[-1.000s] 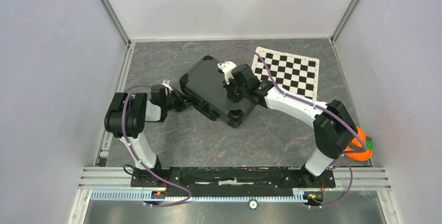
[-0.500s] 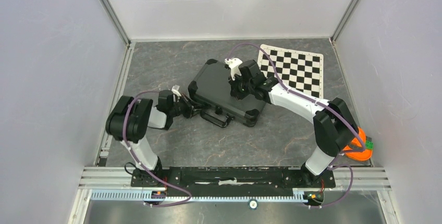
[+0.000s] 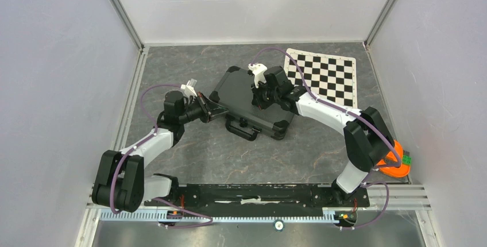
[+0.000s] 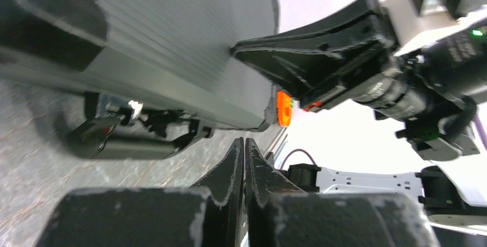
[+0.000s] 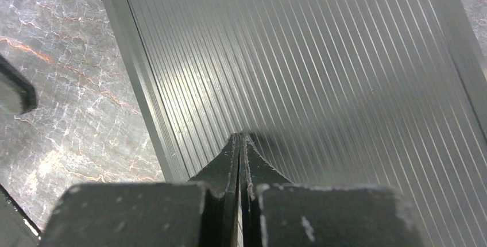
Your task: Pack up texas hold em set
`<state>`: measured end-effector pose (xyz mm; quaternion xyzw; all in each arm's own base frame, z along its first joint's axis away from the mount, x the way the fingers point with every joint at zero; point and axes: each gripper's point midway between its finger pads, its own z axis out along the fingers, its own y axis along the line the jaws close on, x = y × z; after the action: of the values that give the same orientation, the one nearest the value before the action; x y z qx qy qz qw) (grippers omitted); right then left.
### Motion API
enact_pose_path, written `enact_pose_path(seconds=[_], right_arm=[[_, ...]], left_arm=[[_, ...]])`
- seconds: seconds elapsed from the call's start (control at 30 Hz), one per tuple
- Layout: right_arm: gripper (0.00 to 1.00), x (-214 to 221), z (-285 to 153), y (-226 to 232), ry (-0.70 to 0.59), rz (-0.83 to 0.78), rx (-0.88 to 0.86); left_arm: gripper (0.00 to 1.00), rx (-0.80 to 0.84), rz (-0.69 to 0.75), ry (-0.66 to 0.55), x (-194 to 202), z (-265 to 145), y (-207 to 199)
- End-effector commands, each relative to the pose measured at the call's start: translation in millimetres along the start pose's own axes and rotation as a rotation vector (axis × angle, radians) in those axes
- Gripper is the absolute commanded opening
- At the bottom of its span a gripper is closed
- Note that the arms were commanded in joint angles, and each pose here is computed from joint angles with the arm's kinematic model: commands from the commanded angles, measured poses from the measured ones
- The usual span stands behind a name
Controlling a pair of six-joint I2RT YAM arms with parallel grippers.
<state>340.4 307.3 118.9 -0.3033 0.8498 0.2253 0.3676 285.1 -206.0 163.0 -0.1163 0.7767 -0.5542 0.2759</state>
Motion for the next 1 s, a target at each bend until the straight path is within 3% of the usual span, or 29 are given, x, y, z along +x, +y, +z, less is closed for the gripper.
enact_pose_path(seconds=[0.0, 0.37, 0.77, 0.97], right_arm=[[0.00, 69.2, -9.1, 1.5, 0.231, 0.045, 0.013], [0.03, 65.5, -38.8, -10.3, 0.212, -0.007, 0.119], [0.05, 52.0, -71.0, -1.3, 0.125, -0.041, 0.141], [0.19, 50.1, -81.3, 23.7, 0.082, -0.077, 0.078]], left_arm=[[0.08, -0.114, -0.003, 0.033, 12.7, -3.8, 29.5], [0.10, -0.328, 0.116, -0.027, 27.1, -20.7, 70.3], [0.16, -0.361, 0.067, -0.058, 28.5, -6.0, 110.1], [0.18, -0.328, 0.033, -0.048, 31.7, 1.3, 114.1]])
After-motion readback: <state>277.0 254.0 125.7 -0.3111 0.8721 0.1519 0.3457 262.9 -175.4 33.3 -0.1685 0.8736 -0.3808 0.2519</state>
